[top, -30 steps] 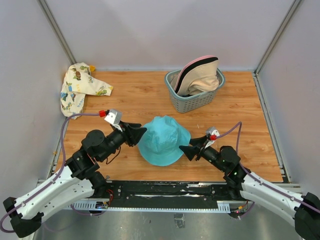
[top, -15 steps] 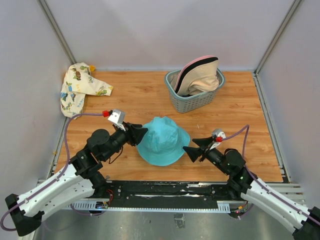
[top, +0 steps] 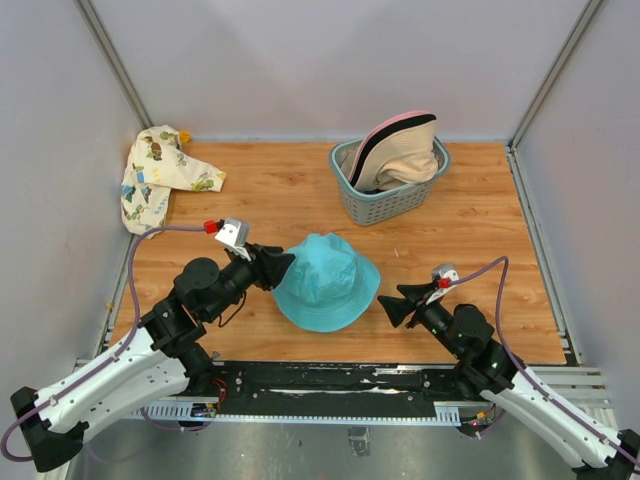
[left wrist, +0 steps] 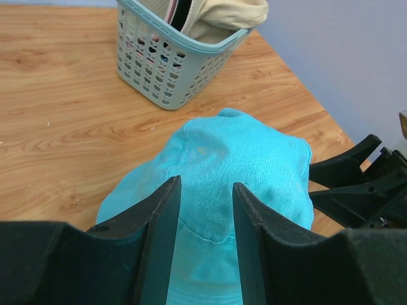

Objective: Stack the hats
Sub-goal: Place the hat on the hat stand, then pick up the hat from the bin.

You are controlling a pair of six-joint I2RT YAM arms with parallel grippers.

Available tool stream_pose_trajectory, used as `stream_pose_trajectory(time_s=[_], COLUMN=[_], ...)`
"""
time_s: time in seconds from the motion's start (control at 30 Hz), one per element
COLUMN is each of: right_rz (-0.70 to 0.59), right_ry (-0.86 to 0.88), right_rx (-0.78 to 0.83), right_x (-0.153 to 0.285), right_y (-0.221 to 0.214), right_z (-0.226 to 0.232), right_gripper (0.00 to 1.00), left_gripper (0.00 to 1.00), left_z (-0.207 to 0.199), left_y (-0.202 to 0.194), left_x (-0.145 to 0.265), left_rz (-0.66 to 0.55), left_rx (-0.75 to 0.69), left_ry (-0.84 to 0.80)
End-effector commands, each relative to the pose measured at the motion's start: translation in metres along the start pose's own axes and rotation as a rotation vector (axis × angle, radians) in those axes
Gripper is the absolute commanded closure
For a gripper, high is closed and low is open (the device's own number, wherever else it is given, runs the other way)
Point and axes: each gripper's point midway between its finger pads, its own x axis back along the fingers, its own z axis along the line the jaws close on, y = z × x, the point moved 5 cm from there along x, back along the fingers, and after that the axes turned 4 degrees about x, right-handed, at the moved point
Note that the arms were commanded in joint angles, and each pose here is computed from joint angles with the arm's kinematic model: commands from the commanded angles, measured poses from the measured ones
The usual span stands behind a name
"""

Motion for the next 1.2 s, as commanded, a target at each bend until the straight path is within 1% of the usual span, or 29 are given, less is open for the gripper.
stream_pose_trajectory(time_s=[0.0,0.13,0.3,0.4,0.53,0.57,0.73,0.77,0.93,1.17], right_rz=[0.087,0.152,0.199,0.214,0.214,0.231,0.233,0.216,0.203,0.167], right_ry=[-0.08,-0.151,-0.176,-0.2,-0.191,-0.184,-0.148,-0.133,-0.071,0.007], right_rx=[0.026,0.062,0.077,0.118,0.175,0.205,0.263,0.26,0.303,0.303], right_x=[0.005,0.006,0.003,0.0,-0.006,-0.007,-0.021,-0.025,-0.036,-0.045], right_y=[-0.021,-0.037,-0.056,-0.065,-0.074,-0.08,-0.091,-0.09,-0.107,-0.124], right_z=[-0.008,-0.014,-0.011,-0.009,0.003,0.006,0.025,0.031,0.057,0.085], right_gripper=[0.4,0.49,0.67,0.73,0.81,0.83,0.96,0.98,0.99,0.99], left_gripper=[0.57,0.57,0.57,0.57,0.57,0.57,0.57,0.57,0.57,0.57], left_z=[-0.006,-0.007,-0.007,-0.007,-0.007,-0.007,-0.006,-0.005,-0.004,-0.003], left_y=[0.024,0.03,0.03,0.028,0.029,0.031,0.033,0.033,0.034,0.035], left_x=[0.004,0.003,-0.003,-0.006,-0.007,-0.006,-0.004,-0.004,-0.004,-0.006], left_rz=[-0.089,-0.107,-0.1,-0.095,-0.104,-0.108,-0.119,-0.12,-0.125,-0.126], left_rx=[0.0,-0.007,-0.017,-0.019,-0.024,-0.025,-0.03,-0.031,-0.039,-0.042], left_ry=[-0.007,0.003,0.01,0.012,0.015,0.017,0.025,0.028,0.037,0.043])
